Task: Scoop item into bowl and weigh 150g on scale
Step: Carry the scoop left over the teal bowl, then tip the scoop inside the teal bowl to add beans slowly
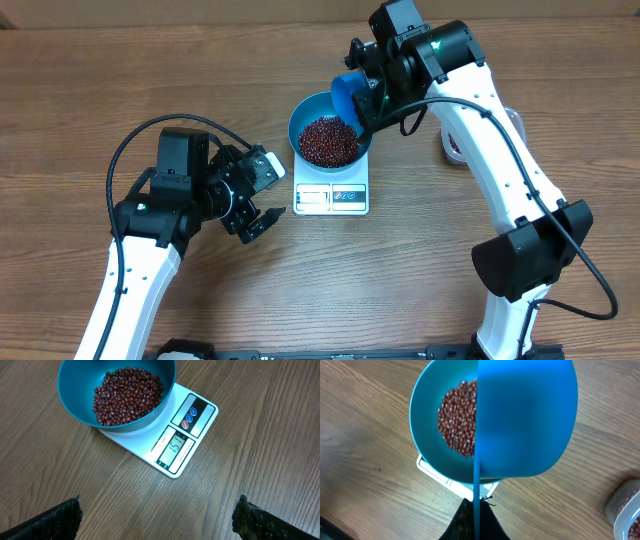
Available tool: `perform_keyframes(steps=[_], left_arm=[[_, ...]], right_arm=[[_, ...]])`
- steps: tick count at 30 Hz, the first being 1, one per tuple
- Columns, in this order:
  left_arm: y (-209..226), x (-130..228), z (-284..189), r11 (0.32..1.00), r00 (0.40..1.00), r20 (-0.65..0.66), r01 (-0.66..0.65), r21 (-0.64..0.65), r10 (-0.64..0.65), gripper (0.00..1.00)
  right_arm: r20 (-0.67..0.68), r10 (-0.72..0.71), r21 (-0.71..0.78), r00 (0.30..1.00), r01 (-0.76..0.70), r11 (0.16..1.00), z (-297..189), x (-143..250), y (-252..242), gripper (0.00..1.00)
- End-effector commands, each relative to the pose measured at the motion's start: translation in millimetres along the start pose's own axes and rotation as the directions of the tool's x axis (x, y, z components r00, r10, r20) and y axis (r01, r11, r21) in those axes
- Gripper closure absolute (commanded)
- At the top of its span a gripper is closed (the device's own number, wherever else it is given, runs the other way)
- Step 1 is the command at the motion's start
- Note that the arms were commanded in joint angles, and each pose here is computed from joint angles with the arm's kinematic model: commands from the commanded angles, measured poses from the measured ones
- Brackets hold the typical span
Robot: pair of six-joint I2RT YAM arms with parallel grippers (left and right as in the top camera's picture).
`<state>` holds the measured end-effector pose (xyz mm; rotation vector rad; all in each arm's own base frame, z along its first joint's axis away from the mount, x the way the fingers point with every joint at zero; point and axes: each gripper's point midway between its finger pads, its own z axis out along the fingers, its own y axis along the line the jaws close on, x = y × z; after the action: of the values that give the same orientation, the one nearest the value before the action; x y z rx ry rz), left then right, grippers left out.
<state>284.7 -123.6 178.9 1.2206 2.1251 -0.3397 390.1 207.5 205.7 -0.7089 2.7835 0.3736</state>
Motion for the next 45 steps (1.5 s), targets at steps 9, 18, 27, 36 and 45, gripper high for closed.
perform_keyframes(steps=[9,18,27,36,45], left_arm=[[-0.1,3.4,2.2,1.000,1.000,-0.007,-0.011,0.006,0.011,0.01],[-0.1,3.4,2.2,1.000,1.000,-0.008,-0.011,0.006,0.011,0.01],[-0.1,3.4,2.2,1.000,1.000,-0.008,-0.011,0.006,0.011,0.01],[-0.1,3.4,2.2,1.000,1.000,-0.007,-0.011,0.006,0.011,0.00],[-0.1,3.4,2.2,1.000,1.000,-0.007,-0.011,0.006,0.011,0.00]], right_arm=[[-0.011,-0.024,0.004,1.000,0.024,1.000,9.0,2.8,8.1,0.96],[-0.079,-0.048,-0.010,0.996,0.048,0.999,35.1,8.9,19.8,0.96],[-0.096,-0.045,0.060,0.994,0.051,0.997,44.0,9.1,13.8,0.96],[-0.134,-0.038,0.063,0.990,0.047,0.997,60.0,12.4,11.7,0.96],[-0.174,-0.059,0.144,0.983,0.085,0.986,71.5,16.8,6.2,0.96]])
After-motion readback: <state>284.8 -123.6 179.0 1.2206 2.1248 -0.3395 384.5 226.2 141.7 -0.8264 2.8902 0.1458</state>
